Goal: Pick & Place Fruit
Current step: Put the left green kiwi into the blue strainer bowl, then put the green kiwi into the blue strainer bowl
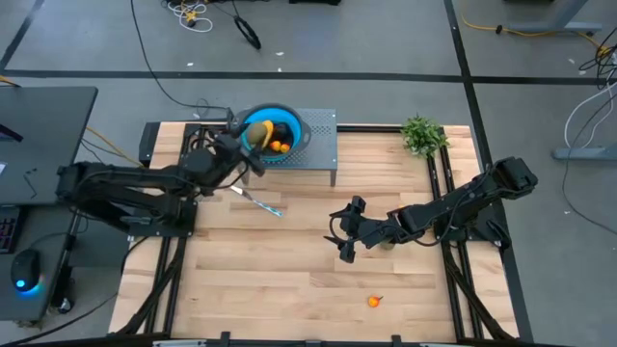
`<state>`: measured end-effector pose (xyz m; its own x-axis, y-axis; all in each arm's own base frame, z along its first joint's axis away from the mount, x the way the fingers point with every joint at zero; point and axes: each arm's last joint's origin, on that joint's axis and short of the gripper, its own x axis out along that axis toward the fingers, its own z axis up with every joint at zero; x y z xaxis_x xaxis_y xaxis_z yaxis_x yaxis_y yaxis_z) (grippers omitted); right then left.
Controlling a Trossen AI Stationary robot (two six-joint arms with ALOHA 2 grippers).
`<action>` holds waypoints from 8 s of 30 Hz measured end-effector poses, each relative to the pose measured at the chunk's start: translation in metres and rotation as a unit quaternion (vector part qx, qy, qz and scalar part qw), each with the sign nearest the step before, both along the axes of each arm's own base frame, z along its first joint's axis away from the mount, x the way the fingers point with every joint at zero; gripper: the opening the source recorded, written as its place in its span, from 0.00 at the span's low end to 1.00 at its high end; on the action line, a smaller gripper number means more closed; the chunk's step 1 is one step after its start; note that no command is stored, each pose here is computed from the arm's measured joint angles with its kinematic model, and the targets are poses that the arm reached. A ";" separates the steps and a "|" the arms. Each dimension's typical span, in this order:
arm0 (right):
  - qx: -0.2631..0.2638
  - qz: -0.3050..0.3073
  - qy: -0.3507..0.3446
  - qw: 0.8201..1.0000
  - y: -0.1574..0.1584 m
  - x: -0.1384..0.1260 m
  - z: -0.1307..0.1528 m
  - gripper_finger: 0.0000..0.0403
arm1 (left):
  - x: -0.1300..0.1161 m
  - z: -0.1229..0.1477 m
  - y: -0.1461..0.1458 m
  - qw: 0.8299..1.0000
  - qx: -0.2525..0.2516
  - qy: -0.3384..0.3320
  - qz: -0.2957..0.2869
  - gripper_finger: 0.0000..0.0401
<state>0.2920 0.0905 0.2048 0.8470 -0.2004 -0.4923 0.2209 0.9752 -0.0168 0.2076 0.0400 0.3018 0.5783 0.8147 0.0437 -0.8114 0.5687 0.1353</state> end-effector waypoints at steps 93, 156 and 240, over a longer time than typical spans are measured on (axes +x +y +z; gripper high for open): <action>0.141 -0.105 0.258 0.950 0.007 -0.090 -0.020 0.81 | 0.083 -0.134 -0.114 0.931 -0.084 0.077 -0.347 0.86; 0.048 -0.026 0.307 0.950 -0.002 -0.112 -0.062 0.58 | 0.083 -0.140 -0.109 0.932 -0.097 0.100 -0.335 0.86; 0.145 0.176 -0.124 0.966 0.000 0.036 -0.035 0.60 | 0.090 -0.123 -0.143 0.766 0.331 0.273 -0.479 0.94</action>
<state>0.3283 0.0907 0.1702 0.9362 0.2382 -0.2584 -0.1638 0.9463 0.2788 0.2972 -0.1032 0.1788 0.9763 -0.0904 -0.1964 0.2142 0.5273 0.8222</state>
